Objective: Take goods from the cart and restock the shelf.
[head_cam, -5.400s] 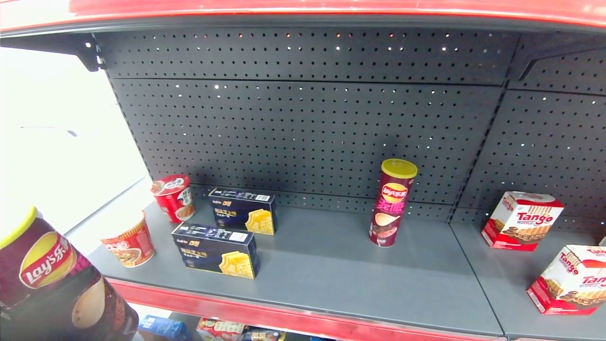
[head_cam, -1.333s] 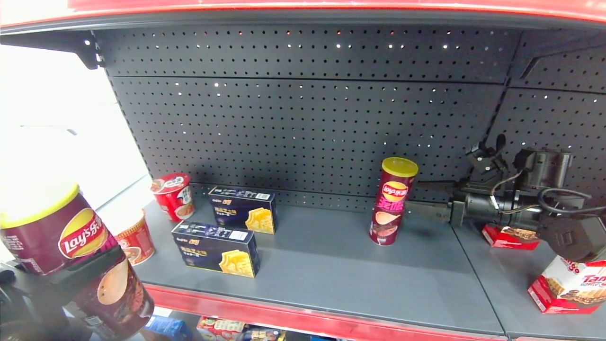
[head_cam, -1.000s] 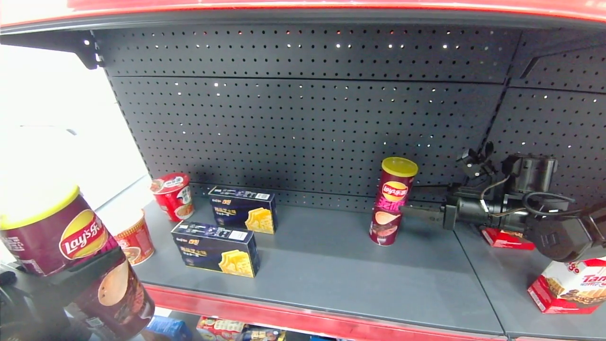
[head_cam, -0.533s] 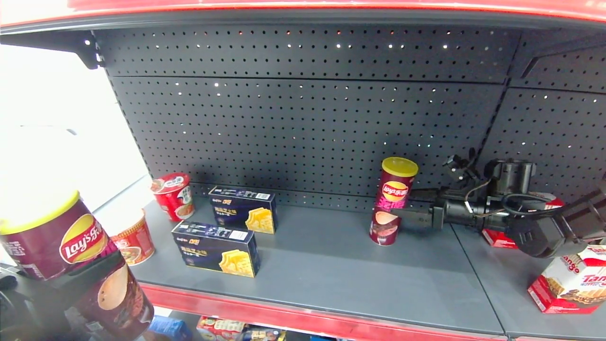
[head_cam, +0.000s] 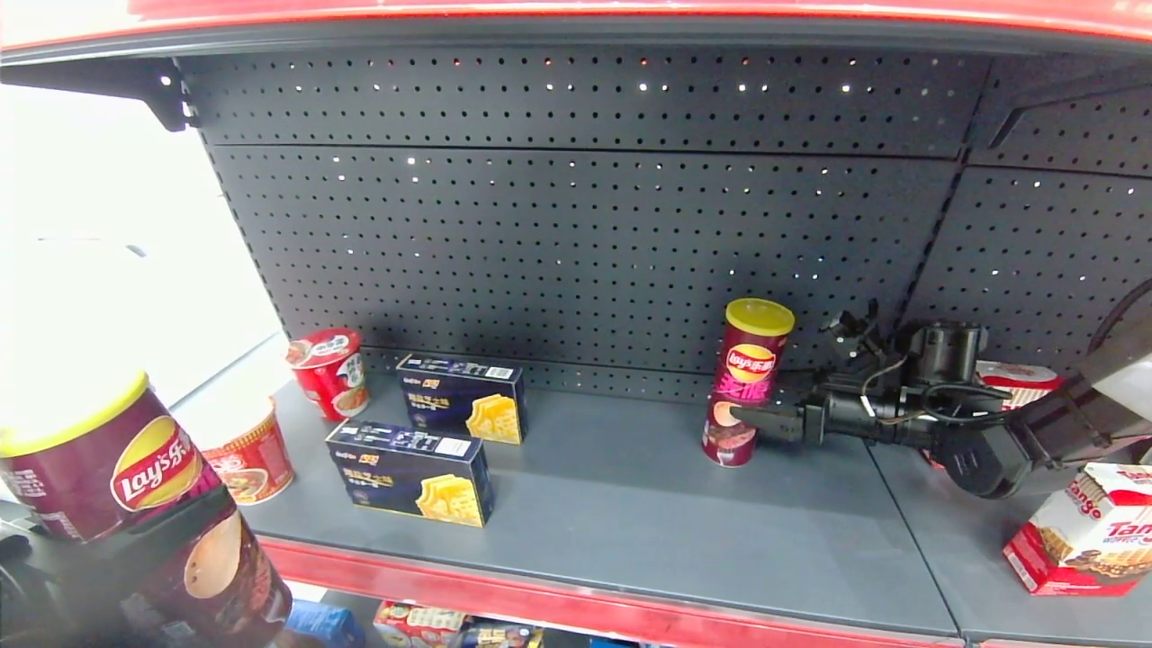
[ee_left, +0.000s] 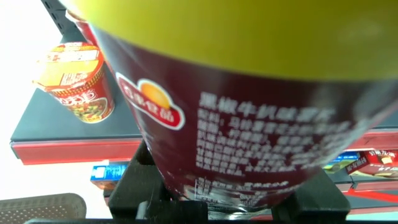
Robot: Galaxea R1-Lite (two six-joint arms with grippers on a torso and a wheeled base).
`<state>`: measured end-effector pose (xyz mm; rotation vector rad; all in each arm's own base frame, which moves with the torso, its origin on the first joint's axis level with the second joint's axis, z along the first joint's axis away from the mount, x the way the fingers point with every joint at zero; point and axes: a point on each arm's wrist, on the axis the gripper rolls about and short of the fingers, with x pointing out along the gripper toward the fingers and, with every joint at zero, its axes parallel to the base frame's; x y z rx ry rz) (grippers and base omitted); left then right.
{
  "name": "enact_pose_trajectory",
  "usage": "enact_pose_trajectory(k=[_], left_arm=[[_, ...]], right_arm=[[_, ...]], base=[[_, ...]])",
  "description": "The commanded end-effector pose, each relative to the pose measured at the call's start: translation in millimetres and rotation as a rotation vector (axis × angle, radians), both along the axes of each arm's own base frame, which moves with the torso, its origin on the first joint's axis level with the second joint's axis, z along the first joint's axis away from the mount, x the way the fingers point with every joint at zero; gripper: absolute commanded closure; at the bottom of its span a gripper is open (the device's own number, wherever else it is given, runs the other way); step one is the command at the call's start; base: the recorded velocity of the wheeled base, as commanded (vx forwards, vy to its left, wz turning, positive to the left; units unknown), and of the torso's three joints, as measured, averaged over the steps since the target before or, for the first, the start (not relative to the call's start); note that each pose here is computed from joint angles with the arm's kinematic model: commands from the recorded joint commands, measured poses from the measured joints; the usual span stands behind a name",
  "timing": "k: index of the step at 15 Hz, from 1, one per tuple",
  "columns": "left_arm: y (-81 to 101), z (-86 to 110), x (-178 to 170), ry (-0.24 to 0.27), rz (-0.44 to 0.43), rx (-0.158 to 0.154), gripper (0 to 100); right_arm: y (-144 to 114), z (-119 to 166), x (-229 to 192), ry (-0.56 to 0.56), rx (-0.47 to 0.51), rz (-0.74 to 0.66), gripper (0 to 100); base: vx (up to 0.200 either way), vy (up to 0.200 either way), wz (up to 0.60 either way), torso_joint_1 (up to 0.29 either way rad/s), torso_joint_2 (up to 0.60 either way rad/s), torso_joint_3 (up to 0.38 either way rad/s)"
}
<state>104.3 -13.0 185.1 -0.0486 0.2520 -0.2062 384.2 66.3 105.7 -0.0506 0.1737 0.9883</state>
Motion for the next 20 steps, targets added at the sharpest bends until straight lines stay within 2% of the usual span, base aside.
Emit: enact_pose_trajectory(k=[1, 4, 7, 11, 12, 20], left_arm=[[0.0, 0.1, -1, -0.003, 0.0, -0.001, 100], [0.1, -3.2, -2, 0.008, 0.0, 0.001, 100], [0.4, 1.3, -4, -0.019, 0.0, -0.002, 100], [0.6, 2.5, -6, -0.029, 0.0, -0.003, 100], [0.6, 2.5, -6, -0.029, 0.0, -0.003, 100], [0.6, 2.7, -6, -0.03, 0.0, -0.003, 100]], right_arm=[[3, -5, 3, 0.008, -0.001, 0.008, 0], [11, -8, 8, 0.005, -0.001, 0.023, 0], [21, -12, 16, -0.004, -0.001, 0.031, 0], [22, -10, 17, -0.011, 0.0, 0.032, 0], [22, -10, 17, -0.011, 0.0, 0.032, 100], [21, -2, 8, -0.023, -0.002, 0.034, 100]], base=[[0.0, 0.0, 0.0, 0.0, 0.0, 0.0], [0.0, 0.0, 0.0, 0.0, 0.0, 0.0], [0.0, 0.0, 0.0, 0.0, 0.0, 0.0], [0.0, 0.0, 0.0, 0.0, 0.0, 0.0], [0.0, 0.0, 0.0, 0.0, 0.0, 0.0], [0.0, 0.0, 0.0, 0.0, 0.0, 0.0]])
